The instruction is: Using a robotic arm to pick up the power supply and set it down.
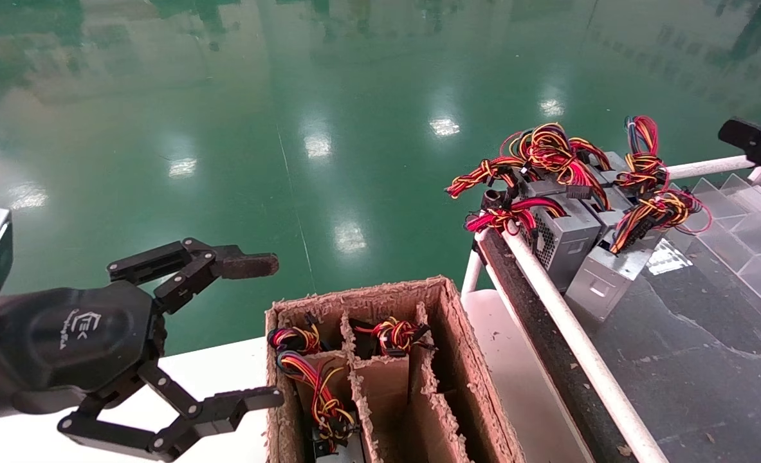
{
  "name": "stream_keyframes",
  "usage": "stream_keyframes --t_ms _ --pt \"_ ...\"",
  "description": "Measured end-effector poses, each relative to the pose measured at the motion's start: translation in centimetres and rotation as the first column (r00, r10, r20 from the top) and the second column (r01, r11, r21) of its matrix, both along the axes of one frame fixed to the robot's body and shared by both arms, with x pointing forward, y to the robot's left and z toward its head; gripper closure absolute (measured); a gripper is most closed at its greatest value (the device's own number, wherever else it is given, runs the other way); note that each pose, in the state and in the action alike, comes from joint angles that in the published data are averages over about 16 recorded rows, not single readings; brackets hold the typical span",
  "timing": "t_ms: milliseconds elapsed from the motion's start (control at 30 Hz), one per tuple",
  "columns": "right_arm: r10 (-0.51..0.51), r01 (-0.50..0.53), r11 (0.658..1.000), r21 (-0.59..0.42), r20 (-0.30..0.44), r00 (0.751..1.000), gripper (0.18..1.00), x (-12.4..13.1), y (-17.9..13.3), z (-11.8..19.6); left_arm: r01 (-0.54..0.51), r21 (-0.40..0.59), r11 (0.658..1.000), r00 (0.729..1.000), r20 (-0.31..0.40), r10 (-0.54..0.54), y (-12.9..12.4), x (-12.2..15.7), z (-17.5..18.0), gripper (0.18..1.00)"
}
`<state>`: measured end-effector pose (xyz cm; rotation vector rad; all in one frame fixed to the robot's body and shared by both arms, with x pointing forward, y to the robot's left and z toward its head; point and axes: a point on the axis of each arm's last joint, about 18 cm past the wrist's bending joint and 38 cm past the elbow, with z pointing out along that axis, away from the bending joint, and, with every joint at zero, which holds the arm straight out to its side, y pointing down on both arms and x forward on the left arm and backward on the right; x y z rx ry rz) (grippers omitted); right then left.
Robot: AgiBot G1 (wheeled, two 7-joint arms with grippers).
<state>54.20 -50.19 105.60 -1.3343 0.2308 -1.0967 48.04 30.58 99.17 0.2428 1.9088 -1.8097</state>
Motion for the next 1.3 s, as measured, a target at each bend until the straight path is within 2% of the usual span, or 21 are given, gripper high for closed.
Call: stream_keyframes --t_ms 667,967,1300 --pt "0.182 -0.185 0.976 -0.111 -0.034 0.983 0.178 -0.4 6.5 -1.0 0.0 0.0 1.0 1.0 0.0 0.0 0.0 0.0 0.0 0.184" --pt "0.277 -0.284 0.946 -0.156 -0.069 0.958 0.178 -1.2 10.1 -2.0 0.0 0.0 1.0 1.0 0.0 0.0 0.0 0.0 0.0 0.184" --pt "0.379 -0.395 0.898 -0.194 -0.115 0.918 0.178 -2.8 14.0 -3.5 0.0 0.0 1.0 1.0 0.0 0.0 0.0 0.0 0.0 0.184"
